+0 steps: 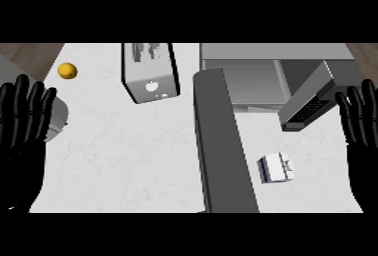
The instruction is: Pick up the milk, place it into the microwave and close the microwave
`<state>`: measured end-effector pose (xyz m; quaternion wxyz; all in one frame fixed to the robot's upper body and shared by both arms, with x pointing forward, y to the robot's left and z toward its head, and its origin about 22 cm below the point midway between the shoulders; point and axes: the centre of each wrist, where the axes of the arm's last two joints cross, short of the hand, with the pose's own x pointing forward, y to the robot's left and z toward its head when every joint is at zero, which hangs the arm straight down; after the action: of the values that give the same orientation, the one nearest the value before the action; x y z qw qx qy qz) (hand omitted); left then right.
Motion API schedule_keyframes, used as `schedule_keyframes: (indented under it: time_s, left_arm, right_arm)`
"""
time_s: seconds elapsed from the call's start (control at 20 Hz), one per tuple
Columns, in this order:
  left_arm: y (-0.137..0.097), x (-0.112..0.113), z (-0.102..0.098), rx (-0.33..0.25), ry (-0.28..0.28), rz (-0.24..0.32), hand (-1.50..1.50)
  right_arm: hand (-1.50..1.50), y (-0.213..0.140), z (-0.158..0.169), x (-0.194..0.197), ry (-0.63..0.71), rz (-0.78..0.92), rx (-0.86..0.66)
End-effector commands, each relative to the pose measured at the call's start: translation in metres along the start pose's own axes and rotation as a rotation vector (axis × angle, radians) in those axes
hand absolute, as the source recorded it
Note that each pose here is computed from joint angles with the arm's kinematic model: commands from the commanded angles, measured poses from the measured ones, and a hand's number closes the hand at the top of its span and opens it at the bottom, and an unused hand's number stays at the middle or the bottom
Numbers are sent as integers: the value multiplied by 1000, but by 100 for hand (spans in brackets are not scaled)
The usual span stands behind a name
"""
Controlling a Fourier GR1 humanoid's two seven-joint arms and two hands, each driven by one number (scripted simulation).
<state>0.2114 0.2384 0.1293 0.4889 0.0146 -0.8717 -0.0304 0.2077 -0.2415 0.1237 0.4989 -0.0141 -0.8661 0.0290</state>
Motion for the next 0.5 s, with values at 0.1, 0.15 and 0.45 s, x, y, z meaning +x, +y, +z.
schedule_keyframes:
  time_s: [0.1, 0.15, 0.45]
  left_arm:
    - [-12, -1, 9, 28, -17, -48, -150]
    - [-30, -7, 11, 52, -29, -51, -150]
    - [-37, 2, 45, 221, 147, 83, -150]
  right_arm:
    - [-150, -24, 20, 6, -14, -74, 146]
    - [-150, -19, 26, 9, -2, -109, 215]
    - [-150, -31, 50, 29, -9, -206, 414]
